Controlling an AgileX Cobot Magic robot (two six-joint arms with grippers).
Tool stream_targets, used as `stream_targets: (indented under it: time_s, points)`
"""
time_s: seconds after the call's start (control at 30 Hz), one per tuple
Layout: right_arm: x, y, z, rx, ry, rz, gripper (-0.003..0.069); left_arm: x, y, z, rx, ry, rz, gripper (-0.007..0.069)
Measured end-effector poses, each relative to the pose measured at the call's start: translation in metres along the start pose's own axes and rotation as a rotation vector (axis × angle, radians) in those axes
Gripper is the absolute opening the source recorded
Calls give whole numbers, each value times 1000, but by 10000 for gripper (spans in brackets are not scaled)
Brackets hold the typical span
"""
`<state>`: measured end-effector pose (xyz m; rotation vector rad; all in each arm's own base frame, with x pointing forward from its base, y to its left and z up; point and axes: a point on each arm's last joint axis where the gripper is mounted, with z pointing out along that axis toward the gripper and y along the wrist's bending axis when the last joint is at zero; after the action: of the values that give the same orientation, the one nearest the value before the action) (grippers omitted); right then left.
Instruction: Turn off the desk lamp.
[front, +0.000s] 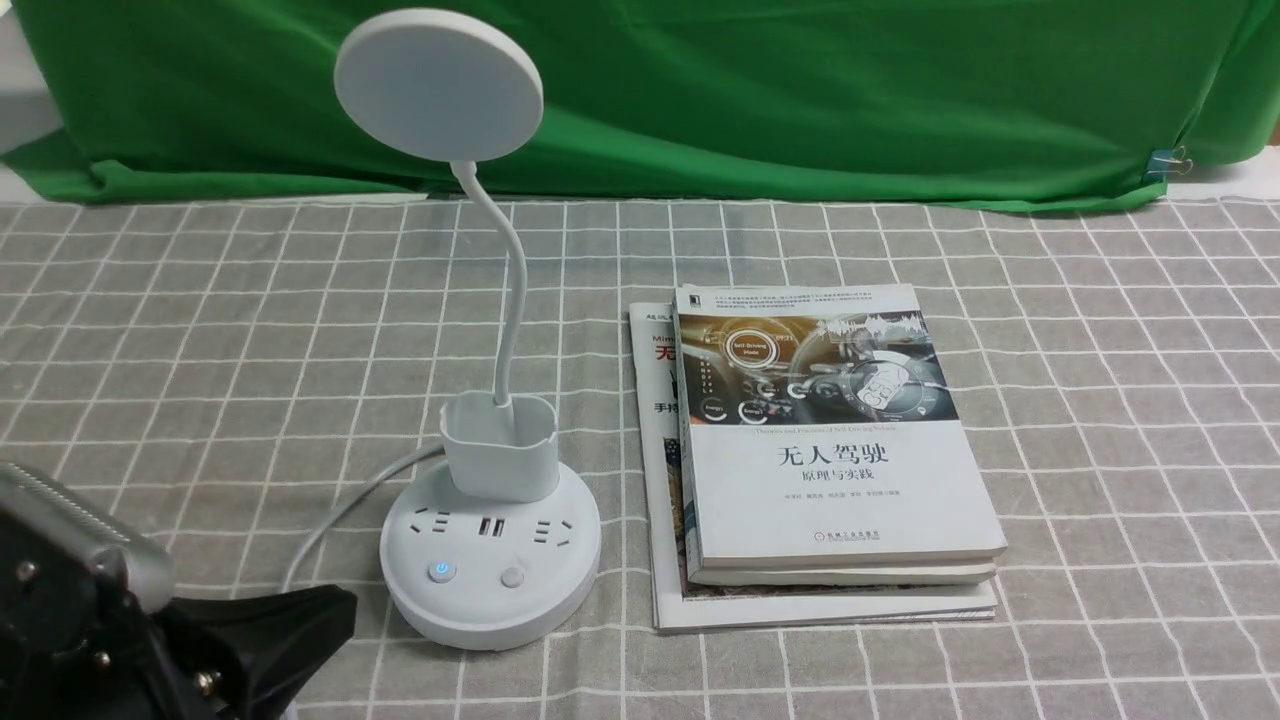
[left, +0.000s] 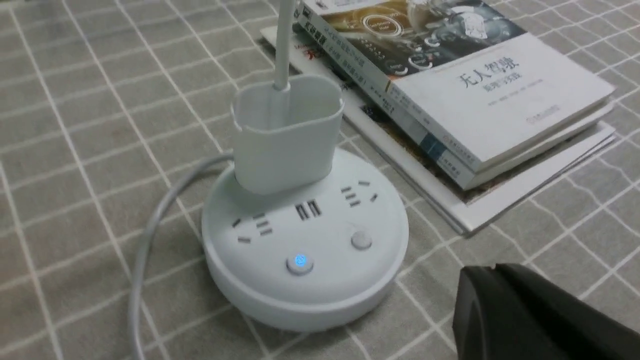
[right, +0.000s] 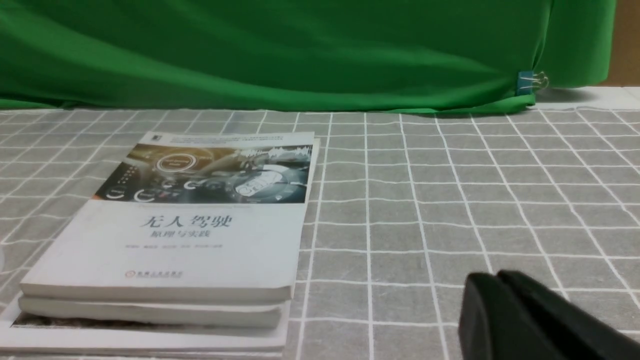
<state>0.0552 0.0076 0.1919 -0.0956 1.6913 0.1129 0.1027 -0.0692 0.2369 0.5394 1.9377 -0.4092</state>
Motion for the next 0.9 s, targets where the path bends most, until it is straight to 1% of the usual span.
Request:
stream_targets:
  time_s: [0.1, 0.2, 0.27, 0.3, 0.37, 0.53, 0.6, 0.67, 0.83, 0.9]
  points:
    - [0, 0, 0, 0, 1, 0, 35, 0, 2, -4, -15, -44, 49, 1]
    - [0, 0, 0, 0, 1, 0, 35, 4, 11, -16, -94, -120, 64, 1]
    - [0, 0, 0, 0, 1, 0, 35, 12, 20, -28, -193, -196, 56, 1]
    - [0, 0, 0, 0, 1, 0, 35, 12, 20, -28, -193, -198, 53, 1]
    - [0, 0, 0, 0, 1, 0, 35, 26, 29, -43, -354, -291, 43, 1]
    - [0, 0, 0, 0, 1, 0, 35, 48, 34, -55, -527, -376, -4, 1]
    - [0, 0, 0, 0, 1, 0, 35, 58, 34, -55, -557, -385, -16, 1]
    - [0, 0, 0, 0, 1, 0, 35, 61, 34, -55, -565, -380, -28, 1]
    - [0, 0, 0, 0, 2, 0, 35, 72, 32, -50, -531, -274, -90, 1]
    - [0, 0, 0, 0, 2, 0, 35, 73, 32, -50, -528, -264, -95, 1]
